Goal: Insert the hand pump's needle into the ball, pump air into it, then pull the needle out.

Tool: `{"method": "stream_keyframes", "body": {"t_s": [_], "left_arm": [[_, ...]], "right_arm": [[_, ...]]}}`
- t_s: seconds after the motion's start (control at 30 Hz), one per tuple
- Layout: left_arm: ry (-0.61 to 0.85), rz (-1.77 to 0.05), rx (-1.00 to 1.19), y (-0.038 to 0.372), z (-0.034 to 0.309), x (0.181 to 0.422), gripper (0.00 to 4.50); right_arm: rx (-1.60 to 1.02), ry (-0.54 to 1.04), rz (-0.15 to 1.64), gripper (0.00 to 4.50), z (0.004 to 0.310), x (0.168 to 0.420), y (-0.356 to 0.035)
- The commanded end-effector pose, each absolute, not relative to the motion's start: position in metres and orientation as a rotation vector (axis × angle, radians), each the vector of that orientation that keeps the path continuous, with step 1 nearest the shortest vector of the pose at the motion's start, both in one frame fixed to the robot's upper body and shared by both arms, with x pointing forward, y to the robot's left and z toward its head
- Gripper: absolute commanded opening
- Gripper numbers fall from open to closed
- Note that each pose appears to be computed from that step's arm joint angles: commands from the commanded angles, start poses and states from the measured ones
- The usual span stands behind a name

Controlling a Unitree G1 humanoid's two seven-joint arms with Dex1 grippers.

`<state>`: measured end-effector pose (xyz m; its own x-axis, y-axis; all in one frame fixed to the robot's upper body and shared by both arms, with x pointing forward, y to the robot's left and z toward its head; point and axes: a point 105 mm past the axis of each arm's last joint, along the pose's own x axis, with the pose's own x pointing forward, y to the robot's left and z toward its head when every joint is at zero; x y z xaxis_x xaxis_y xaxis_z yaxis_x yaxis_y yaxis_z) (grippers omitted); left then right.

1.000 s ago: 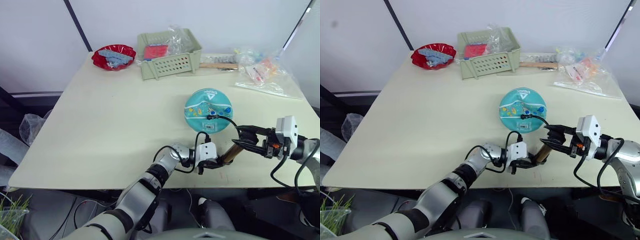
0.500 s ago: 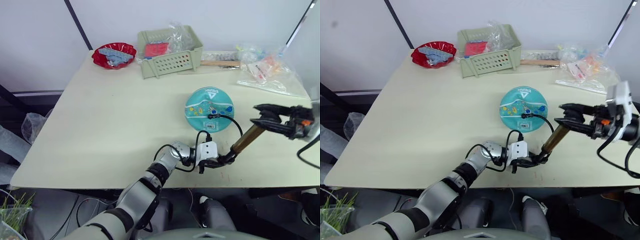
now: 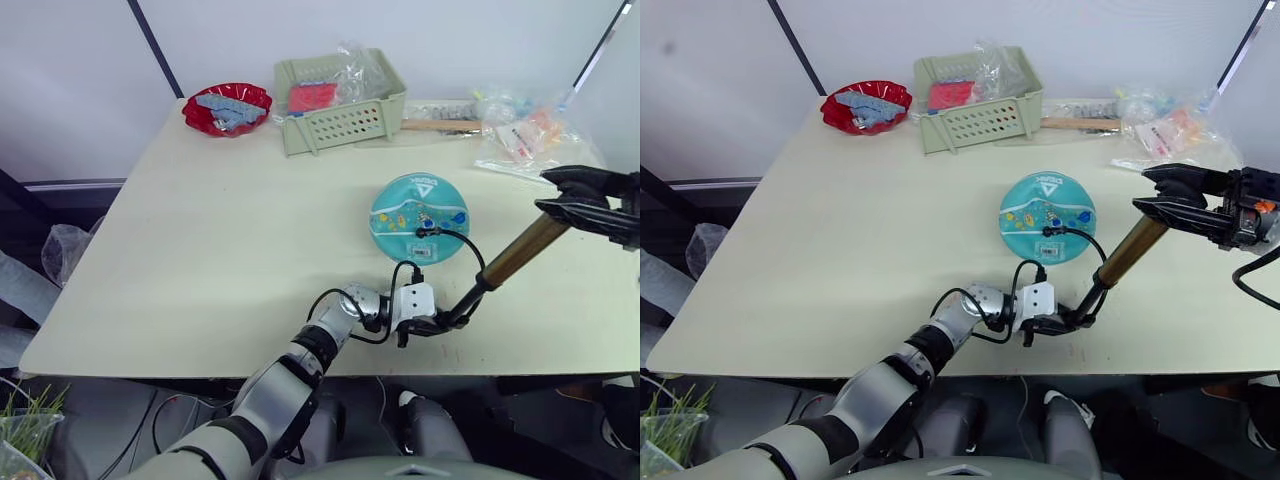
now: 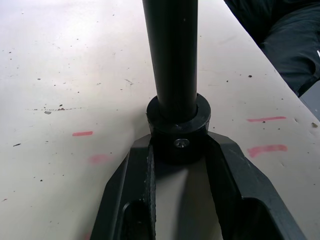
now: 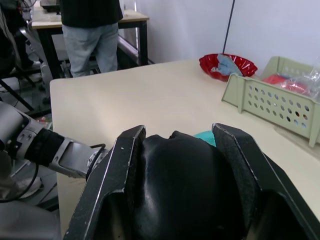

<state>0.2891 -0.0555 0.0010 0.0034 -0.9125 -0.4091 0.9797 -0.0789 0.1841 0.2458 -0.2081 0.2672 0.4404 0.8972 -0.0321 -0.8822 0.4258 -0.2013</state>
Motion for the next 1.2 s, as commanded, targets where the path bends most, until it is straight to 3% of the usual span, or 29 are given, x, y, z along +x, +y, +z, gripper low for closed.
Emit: {"method": "stream_keyframes", "body": {"t_s": [0.03, 0.23, 0.33, 0.7, 0.93, 1.2], "left_arm": [[0.391, -1.575, 0.528, -0.027, -0.043, 0.275, 0.98], [0.392, -1.575, 0.527, -0.026, -0.043, 0.275, 0.98], [0.39, -1.574, 0.526, -0.026, -0.043, 0.274, 0.98], [0.387, -1.573, 0.522, -0.028, -0.041, 0.276, 0.98], [0.39, -1.568, 0.527, -0.026, -0.041, 0.278, 0.98], [0.392, -1.574, 0.527, -0.027, -0.042, 0.276, 0.98]], "right_arm": [[-0.209, -0.021, 1.129, 1.63, 0.243, 0.246, -0.203], [-0.179, 0.034, 1.152, 1.63, 0.207, 0.248, -0.194], [-0.18, 0.107, 1.158, 1.63, 0.175, 0.247, -0.19], [-0.226, 0.162, 1.117, 1.63, 0.114, 0.251, -0.183], [-0.255, 0.036, 1.104, 1.63, 0.15, 0.256, -0.189], [-0.266, -0.118, 1.103, 1.63, 0.229, 0.249, -0.2]]}}
